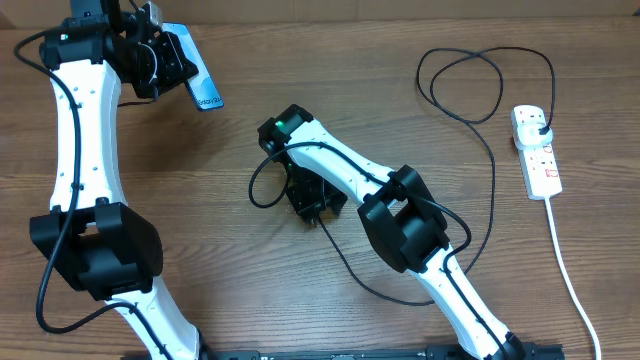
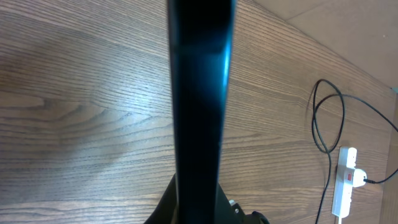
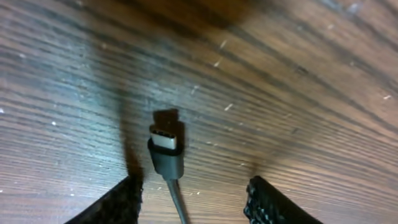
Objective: Plug charger to phone and switch on socket
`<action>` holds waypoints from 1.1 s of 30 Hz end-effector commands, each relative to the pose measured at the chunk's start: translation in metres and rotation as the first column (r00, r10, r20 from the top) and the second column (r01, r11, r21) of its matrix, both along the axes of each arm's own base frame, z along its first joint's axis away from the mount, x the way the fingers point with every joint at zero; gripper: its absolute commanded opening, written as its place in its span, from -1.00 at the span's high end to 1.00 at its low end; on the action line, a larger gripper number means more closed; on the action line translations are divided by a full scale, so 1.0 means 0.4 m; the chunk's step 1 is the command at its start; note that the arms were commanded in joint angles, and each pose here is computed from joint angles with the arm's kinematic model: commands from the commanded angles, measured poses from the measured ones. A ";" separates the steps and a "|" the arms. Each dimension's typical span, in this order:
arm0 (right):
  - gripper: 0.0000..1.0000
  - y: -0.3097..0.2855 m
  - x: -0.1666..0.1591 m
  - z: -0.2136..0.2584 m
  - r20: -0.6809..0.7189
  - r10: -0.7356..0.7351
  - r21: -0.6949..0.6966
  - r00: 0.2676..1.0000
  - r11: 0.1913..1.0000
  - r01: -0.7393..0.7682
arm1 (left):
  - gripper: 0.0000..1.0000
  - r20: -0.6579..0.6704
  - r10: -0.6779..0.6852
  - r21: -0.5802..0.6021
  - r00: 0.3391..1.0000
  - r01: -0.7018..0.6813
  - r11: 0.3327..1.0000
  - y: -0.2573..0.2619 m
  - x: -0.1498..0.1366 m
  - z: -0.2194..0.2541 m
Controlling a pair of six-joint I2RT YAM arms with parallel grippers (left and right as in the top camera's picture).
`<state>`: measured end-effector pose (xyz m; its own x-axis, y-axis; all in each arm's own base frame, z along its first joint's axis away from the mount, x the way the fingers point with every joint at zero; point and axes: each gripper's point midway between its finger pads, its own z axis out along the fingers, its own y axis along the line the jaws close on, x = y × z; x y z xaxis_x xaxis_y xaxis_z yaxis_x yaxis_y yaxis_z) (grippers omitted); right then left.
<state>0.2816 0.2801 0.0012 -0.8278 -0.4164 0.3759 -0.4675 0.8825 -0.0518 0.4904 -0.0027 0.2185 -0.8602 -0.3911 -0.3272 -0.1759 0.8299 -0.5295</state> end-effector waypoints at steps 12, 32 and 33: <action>0.21 0.026 -0.007 -0.078 -0.011 -0.039 0.017 0.999 0.999 0.039 | 0.91 0.023 0.004 -0.008 1.000 -0.004 1.000 0.002 0.006 0.019; 0.26 0.001 -0.024 -0.066 -0.047 -0.032 -0.020 0.998 0.999 0.031 | 0.91 0.021 0.004 -0.009 1.000 -0.004 1.000 0.001 0.005 0.018; 0.31 0.000 -0.024 -0.065 -0.047 -0.031 -0.021 0.998 0.999 0.031 | 0.92 0.021 0.004 -0.009 1.000 -0.004 1.000 0.001 0.005 0.018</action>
